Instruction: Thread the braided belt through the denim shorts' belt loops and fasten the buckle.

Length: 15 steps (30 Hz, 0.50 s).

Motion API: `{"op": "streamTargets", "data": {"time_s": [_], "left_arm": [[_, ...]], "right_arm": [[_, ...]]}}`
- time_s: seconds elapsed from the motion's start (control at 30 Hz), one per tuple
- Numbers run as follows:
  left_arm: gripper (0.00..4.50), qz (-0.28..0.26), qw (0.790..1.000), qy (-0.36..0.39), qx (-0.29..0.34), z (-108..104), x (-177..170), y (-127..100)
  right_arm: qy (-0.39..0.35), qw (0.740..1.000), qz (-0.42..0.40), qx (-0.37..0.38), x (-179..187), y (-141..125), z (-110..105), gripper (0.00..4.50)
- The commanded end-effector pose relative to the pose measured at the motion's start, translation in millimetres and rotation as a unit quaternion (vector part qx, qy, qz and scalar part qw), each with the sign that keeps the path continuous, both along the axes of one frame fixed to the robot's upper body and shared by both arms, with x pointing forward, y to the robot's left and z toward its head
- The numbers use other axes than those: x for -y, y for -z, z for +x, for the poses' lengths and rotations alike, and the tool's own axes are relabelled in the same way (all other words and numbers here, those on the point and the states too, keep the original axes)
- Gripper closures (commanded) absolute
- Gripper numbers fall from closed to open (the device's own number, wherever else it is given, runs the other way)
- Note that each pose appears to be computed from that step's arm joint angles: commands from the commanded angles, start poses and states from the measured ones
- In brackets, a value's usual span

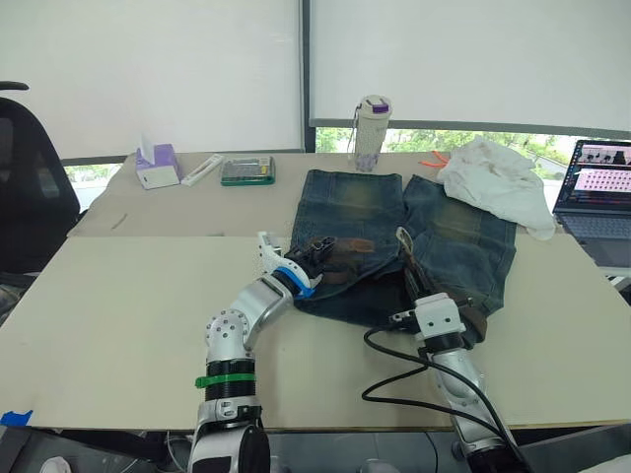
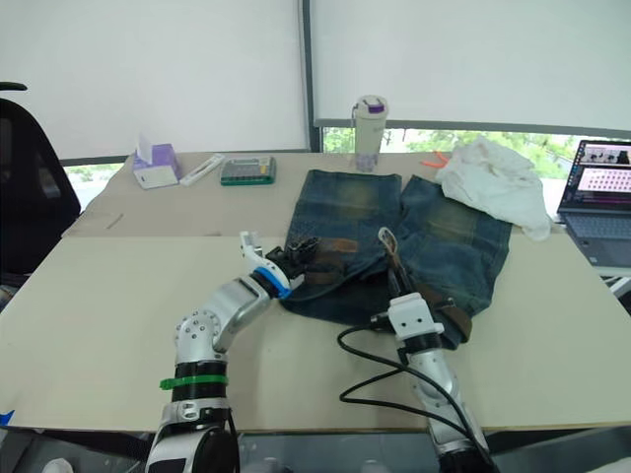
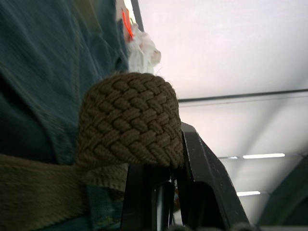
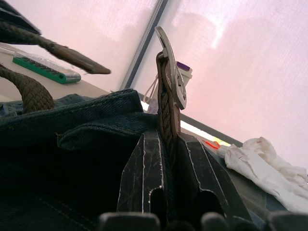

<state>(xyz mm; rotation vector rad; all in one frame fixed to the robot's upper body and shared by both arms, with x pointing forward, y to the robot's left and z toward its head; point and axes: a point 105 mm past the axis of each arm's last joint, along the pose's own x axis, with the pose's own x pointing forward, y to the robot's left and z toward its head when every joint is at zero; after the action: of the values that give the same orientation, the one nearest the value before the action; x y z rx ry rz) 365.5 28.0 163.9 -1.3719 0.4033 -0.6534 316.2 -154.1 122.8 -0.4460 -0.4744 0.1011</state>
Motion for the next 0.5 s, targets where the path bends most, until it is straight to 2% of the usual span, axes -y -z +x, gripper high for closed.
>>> {"op": "streamTargets", "data": {"time_s": [0.03,0.37,0.5], "left_arm": [[4.50,-0.094,0.992,0.074,0.038,-17.1,51.8,-49.4],[4.50,-0.136,0.985,0.099,0.033,-24.4,61.6,-60.9],[4.50,-0.136,0.986,0.095,0.025,-23.3,61.2,-58.2]], "right_arm": [[-0.011,0.999,-0.004,0.048,-3.1,-20.4,-2.9,4.49],[-0.024,0.998,-0.008,0.051,-11.0,-20.6,-1.7,4.49],[-0.026,0.998,-0.008,0.058,-12.0,-22.9,-2.8,4.49]]}}
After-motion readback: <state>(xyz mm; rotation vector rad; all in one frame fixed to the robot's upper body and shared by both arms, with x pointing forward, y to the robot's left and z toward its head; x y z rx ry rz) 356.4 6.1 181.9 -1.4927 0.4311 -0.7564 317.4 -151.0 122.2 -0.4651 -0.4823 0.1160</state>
